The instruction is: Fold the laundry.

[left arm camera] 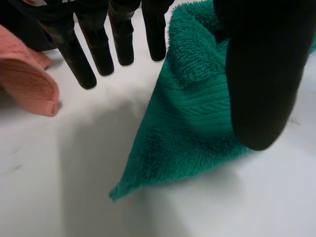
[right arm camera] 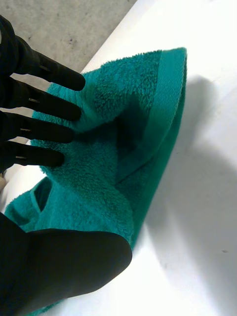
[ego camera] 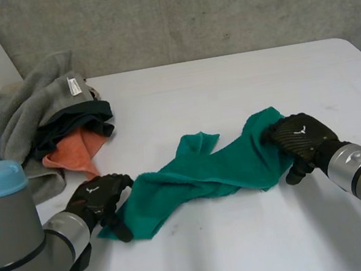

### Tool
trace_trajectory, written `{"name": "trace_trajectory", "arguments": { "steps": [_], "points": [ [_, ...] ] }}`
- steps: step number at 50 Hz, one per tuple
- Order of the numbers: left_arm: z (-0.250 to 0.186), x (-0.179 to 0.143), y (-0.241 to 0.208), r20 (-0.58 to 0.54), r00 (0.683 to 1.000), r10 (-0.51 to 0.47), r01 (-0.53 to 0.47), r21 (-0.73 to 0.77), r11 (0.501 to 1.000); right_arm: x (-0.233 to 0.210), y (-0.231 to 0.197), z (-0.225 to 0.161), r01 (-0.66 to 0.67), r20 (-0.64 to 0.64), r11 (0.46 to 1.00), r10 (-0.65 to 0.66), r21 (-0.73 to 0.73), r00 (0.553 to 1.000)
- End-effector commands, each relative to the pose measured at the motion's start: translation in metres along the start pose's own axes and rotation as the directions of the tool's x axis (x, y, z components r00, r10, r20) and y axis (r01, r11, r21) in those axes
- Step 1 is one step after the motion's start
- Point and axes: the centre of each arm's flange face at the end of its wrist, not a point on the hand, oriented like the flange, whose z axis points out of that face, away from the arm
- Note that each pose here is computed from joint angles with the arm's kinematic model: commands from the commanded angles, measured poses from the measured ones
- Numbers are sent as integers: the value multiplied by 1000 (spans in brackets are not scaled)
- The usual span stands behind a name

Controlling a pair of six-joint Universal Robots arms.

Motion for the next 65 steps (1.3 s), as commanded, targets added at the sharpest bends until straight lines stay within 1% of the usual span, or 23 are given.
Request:
{"name": "trace_trajectory", "arguments": {
  "steps": [1,11,18,23,25,28,32,33,34,37,40,45,46,50,55,56,58,60,61,62,63,64,65],
  "points": [
    [17,-3,-4,-12,1000,-5,5,7,1000,-7,3,8,10,6,1000,-10,22,1000],
    [27,-5,-11,-8,1000,7,-7,55,998,-22,12,31,59,25,995,-61,74,998],
    [29,-5,-15,-1,1000,22,-22,87,996,-22,16,49,152,5,985,-153,76,988],
    [25,-3,-22,13,1000,28,-29,103,994,1,0,55,173,-127,982,-163,73,978],
    [14,-5,-41,42,999,33,-39,166,985,8,-7,54,178,-172,981,-164,71,971],
    [-17,-6,-83,73,997,38,-59,313,948,29,-45,37,216,-272,970,-178,115,946],
    [-62,-3,-130,93,994,51,-89,469,879,65,-102,-8,233,-367,962,-168,141,915],
    [-71,-3,-138,99,994,53,-96,495,864,81,-124,-29,235,-401,962,-162,140,902],
    [-91,-2,-153,109,992,61,-111,544,832,87,-134,-39,234,-414,963,-161,133,896],
    [-116,1,-167,117,990,74,-129,589,798,103,-154,-65,210,-418,974,-154,89,895],
    [-123,2,-169,122,988,90,-145,582,800,107,-166,-77,193,-394,979,-152,69,907],
    [-109,7,-157,107,987,124,-161,527,834,106,-161,-72,178,-356,983,-153,38,922],
    [-94,12,-147,89,985,144,-170,481,860,106,-156,-67,173,-343,985,-154,25,926],
    [-50,22,-124,63,974,217,-224,380,897,101,-125,-37,151,-278,986,-166,-73,946],
    [11,17,-119,123,953,278,-304,349,886,99,-101,-9,162,-238,977,-192,-140,952],
    [20,16,-122,143,948,285,-318,356,879,102,-96,3,171,-247,974,-205,-150,947],
    [40,18,-141,201,931,305,-363,408,838,110,-96,16,187,-288,972,-220,-139,932],
    [47,16,-163,255,917,307,-394,458,796,124,-106,28,215,-366,972,-236,-96,900],
    [47,16,-189,306,902,303,-425,514,745,129,-113,31,230,-400,971,-238,-69,885],
    [45,16,-203,329,897,296,-437,547,715,136,-121,33,249,-441,968,-239,-36,865],
    [41,17,-218,351,892,286,-447,583,679,149,-141,35,293,-521,955,-231,38,822],
    [30,18,-247,390,885,255,-461,652,603,155,-151,35,318,-559,945,-223,77,799],
    [24,19,-261,406,884,234,-464,687,560,161,-162,34,342,-595,932,-208,121,777]
  ]
}}
